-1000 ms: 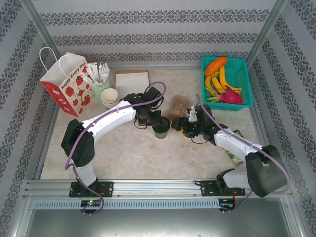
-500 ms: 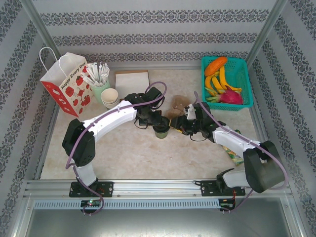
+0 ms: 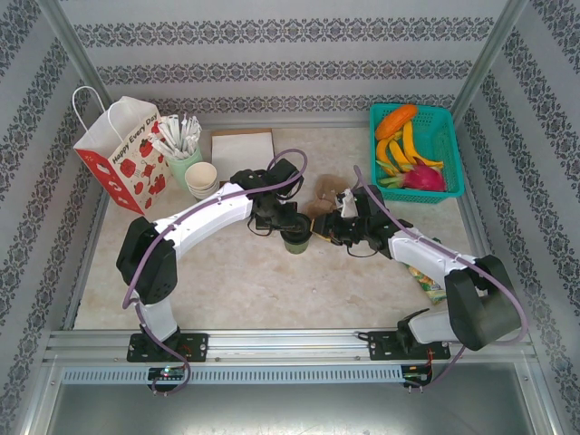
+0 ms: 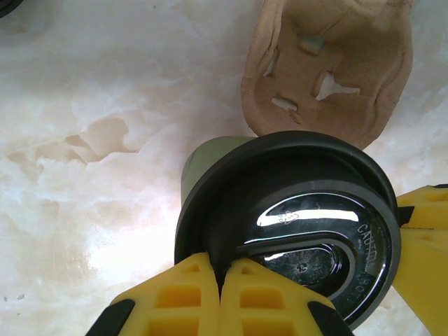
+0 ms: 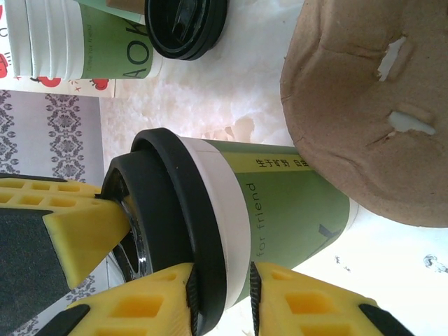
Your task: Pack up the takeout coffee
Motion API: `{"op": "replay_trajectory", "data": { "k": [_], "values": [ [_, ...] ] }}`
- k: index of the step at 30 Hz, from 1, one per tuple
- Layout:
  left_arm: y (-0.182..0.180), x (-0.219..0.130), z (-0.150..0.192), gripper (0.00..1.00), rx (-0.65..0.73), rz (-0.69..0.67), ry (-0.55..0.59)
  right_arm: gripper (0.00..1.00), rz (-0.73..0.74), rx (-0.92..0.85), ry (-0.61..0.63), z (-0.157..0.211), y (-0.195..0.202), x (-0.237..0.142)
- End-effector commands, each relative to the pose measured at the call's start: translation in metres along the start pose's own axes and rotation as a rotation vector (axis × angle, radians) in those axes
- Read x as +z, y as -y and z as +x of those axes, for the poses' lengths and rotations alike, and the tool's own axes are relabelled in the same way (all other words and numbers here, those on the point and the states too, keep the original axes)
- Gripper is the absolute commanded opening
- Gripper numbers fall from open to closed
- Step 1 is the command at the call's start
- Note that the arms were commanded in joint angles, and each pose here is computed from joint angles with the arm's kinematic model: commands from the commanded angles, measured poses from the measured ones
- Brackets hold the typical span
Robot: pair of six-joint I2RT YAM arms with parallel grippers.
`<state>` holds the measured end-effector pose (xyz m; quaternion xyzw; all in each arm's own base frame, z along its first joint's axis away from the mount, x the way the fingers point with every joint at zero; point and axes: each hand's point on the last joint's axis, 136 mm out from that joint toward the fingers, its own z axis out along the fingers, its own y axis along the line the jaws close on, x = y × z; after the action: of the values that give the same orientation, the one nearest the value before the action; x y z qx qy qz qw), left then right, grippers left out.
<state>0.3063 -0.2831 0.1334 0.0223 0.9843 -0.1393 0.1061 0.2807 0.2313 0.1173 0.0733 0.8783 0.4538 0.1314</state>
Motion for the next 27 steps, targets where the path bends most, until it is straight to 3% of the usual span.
{"op": "replay_trajectory", "data": {
  "k": [1, 11, 18, 23, 27],
  "values": [
    [-0.005, 0.026, 0.027, 0.00, 0.037, -0.052, -0.120, 0.28, 0.118, 0.073, -0.042, 0.012, 0.031, 0.009],
    [-0.007, 0.036, 0.031, 0.00, 0.006, -0.069, -0.156, 0.27, 0.239, 0.133, -0.051, 0.020, 0.059, 0.008],
    [-0.020, 0.056, 0.046, 0.00, -0.014, -0.107, -0.245, 0.23, 0.428, 0.201, -0.087, 0.039, 0.103, 0.001],
    [-0.052, 0.082, 0.078, 0.00, -0.078, -0.160, -0.394, 0.22, 0.505, 0.232, -0.136, 0.058, 0.131, 0.001],
    [-0.063, 0.093, 0.104, 0.00, -0.092, -0.172, -0.494, 0.23, 0.497, 0.228, -0.143, 0.061, 0.128, 0.002]
  ]
}}
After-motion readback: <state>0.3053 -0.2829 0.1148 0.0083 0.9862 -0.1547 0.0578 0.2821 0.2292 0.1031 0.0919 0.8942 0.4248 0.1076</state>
